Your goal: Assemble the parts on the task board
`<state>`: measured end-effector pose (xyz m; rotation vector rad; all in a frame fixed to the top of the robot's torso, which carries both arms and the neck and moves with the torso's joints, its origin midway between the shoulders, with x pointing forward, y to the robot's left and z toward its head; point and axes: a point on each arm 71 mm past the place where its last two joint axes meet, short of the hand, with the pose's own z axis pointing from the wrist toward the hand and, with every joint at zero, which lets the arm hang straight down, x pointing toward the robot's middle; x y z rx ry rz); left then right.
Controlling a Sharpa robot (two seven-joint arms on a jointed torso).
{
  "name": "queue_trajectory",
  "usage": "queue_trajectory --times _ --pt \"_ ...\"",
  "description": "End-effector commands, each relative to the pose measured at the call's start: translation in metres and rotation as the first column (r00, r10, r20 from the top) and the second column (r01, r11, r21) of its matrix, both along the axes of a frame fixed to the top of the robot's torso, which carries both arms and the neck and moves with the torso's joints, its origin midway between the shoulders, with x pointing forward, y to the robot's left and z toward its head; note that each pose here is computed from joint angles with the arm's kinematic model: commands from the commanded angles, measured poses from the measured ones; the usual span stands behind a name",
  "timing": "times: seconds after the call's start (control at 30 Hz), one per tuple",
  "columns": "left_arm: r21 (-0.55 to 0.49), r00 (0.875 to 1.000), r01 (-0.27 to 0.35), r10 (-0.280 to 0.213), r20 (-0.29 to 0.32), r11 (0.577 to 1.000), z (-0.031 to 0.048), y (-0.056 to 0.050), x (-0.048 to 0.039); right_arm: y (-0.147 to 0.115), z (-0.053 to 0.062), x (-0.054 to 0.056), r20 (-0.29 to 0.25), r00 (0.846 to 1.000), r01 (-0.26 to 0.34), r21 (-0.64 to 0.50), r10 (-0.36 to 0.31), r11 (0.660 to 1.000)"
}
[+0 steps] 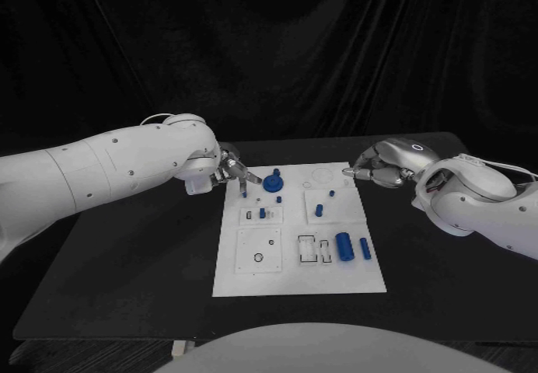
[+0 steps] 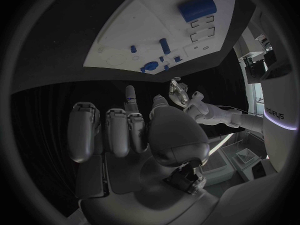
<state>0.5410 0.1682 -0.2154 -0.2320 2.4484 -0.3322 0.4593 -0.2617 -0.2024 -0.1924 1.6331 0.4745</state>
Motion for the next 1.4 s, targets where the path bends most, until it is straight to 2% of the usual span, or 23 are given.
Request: queue_trajectory --times 0.03,0.17,0.3,0.47,0.77,1.4 --pt "-0.009 1.000 0.012 -0.012 -0.010 1.000 -0.0024 -0.001 0.0030 0.000 0.000 0.000 0.005 1.000 0.003 0.006 -0.003 1.000" --pt "-0.026 1.000 -0.003 0.003 0.014 1.000 -0.0069 0.002 0.0071 0.001 -0.001 0.000 0.002 1.000 0.003 0.004 -0.003 1.000" --pt "-0.005 0.997 0.013 -0.013 0.072 1.000 -0.0086 0.004 0.0114 0.000 -0.001 0.000 0.001 1.000 0.004 0.003 -0.004 1.000" --pt "0.025 0.995 0.010 -0.013 0.101 1.000 -0.0107 0.010 0.0177 0.000 -0.001 0.001 0.000 1.000 0.004 0.003 -0.004 1.000" --pt "0.049 0.994 -0.019 0.014 0.108 0.999 -0.0181 0.019 0.0240 0.000 -0.001 0.001 -0.001 1.000 0.006 0.001 -0.006 1.000" --pt "0.048 0.996 -0.023 0.018 0.091 0.999 -0.0325 0.020 0.0271 0.001 -0.002 0.001 -0.005 1.000 0.004 0.000 -0.004 1.000"
